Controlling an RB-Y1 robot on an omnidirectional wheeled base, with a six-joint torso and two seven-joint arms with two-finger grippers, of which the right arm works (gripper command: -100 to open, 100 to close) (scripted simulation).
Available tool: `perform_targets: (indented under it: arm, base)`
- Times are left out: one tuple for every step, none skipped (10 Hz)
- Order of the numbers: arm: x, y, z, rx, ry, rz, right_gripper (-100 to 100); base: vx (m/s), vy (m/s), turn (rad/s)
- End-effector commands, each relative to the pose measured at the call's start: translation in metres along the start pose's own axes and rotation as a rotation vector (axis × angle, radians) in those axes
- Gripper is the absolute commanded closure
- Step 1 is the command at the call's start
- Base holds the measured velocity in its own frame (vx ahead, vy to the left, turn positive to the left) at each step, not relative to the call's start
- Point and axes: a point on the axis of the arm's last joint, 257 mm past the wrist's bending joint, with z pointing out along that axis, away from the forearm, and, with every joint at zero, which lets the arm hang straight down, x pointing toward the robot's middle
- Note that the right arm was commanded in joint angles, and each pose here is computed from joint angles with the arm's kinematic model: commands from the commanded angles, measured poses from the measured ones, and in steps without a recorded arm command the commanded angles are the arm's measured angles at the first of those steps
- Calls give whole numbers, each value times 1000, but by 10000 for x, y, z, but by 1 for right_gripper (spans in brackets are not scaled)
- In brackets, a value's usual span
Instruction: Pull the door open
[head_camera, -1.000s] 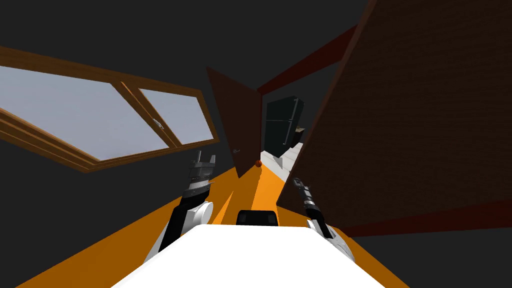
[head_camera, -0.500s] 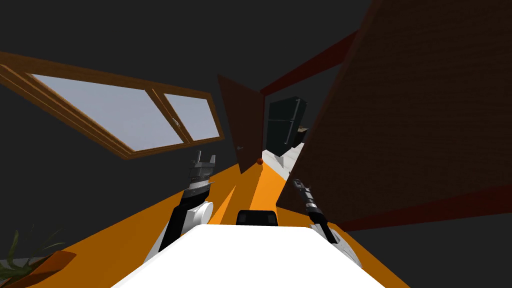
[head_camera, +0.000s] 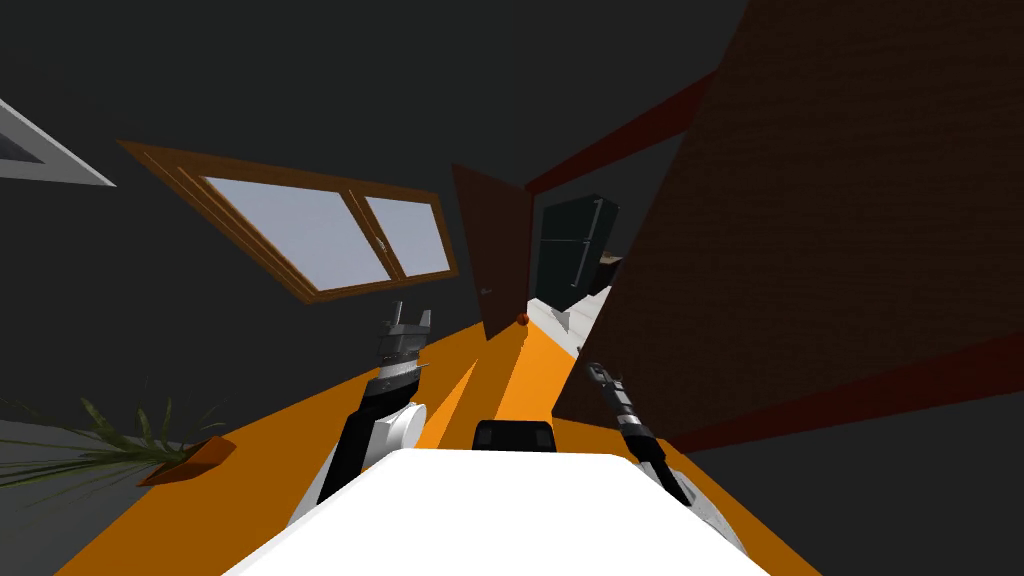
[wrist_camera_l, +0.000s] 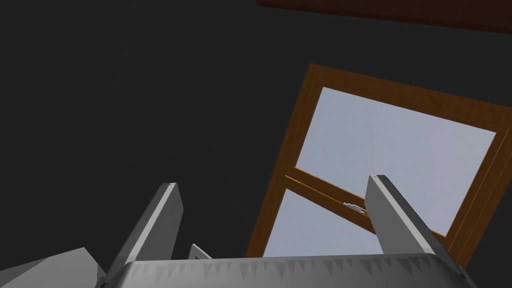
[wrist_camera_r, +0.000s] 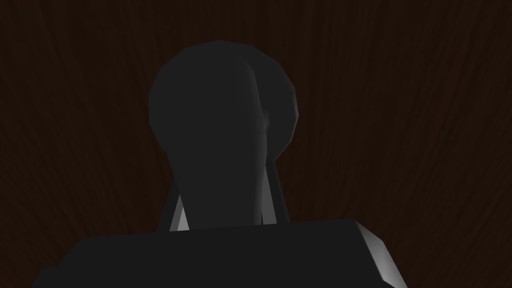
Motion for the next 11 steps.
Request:
perform_targets:
  arm:
    - [27,2,-47,-3,23,3,100]
    - [24,-14,-33,3,14,2,100]
    - [86,-31,-141,4,46,-1,100]
    - [115,-29,-197,2,65,-4,100]
    - [150,-26,-263,0,86,-7,100]
    - [189,-24,-338,-2,110,-9,100]
    - [233,-21,-420,-3,136,-11,100]
    - [233,-21,-420,-3,136,-11,100]
    - [279,-18,-507,-4,163,-11,100]
    - [326,-15,-596,-5,190,-11,100]
    - [373,-12,-684,-5,217,-10,100]
  base:
    - [-165,-56,77]
    - [-66,-19,18]
    - [-49,1,-37]
    - [-66,-5,-71]
    - [-69,-22,-73]
    - [-77,-30,-57]
    - [-70,-33,-56]
    - [-53,-22,-36]
    - [-47,-30,-36]
    - [-48,-45,-58]
    - [-48,-61,-71]
